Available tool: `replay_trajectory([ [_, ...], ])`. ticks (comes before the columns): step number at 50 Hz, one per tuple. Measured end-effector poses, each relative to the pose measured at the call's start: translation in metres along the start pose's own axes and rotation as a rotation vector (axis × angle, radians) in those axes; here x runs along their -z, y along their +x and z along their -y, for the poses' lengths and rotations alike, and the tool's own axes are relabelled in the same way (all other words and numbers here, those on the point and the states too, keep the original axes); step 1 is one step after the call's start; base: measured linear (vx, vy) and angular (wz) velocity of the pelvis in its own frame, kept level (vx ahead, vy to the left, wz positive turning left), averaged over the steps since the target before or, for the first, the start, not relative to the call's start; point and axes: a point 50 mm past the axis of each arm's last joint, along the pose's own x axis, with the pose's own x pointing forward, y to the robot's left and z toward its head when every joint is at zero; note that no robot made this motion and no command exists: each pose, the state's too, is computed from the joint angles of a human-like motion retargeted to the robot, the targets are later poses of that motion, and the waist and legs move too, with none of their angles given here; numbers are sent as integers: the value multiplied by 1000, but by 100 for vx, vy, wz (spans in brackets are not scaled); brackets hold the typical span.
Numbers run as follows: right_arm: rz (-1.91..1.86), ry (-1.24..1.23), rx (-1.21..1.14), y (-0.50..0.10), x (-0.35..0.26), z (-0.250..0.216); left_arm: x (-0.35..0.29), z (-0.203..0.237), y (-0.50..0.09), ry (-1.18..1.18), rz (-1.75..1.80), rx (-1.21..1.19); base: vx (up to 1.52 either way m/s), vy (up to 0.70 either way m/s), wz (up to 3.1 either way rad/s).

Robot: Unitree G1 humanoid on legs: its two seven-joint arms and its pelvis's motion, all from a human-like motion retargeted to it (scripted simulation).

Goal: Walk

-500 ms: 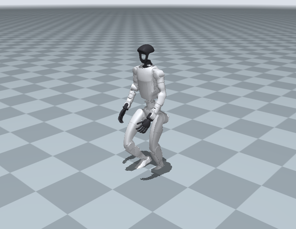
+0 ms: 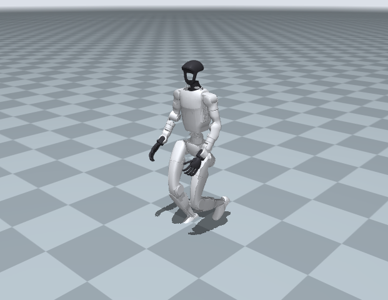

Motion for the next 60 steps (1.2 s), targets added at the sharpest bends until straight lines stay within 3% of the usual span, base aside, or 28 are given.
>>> replay_trajectory([
  [10, 241, 41, 47, 16, -70, 11, 44, -7, -22, -63, -143, -71, 0, 0, 0],
  [17, 297, 44, 22, 17, -86, 5, 61, -6, -32, -113, -209, -103, -1, 0, -1],
  [29, 68, 27, -128, 1, -23, -34, 25, -13, -10, -85, -92, -145, 0, 1, -4],
  [43, -119, 36, -28, -12, 29, -14, -70, -16, 22, -54, 233, -126, 1, 2, -45],
  [50, -162, 37, -26, -17, 41, -14, -69, -2, 21, -18, 235, -64, -1, -2, -22],
  [60, -51, 22, 22, -7, 16, -5, 2, 10, 0, -6, -8, -35, 0, -5, -35],
])
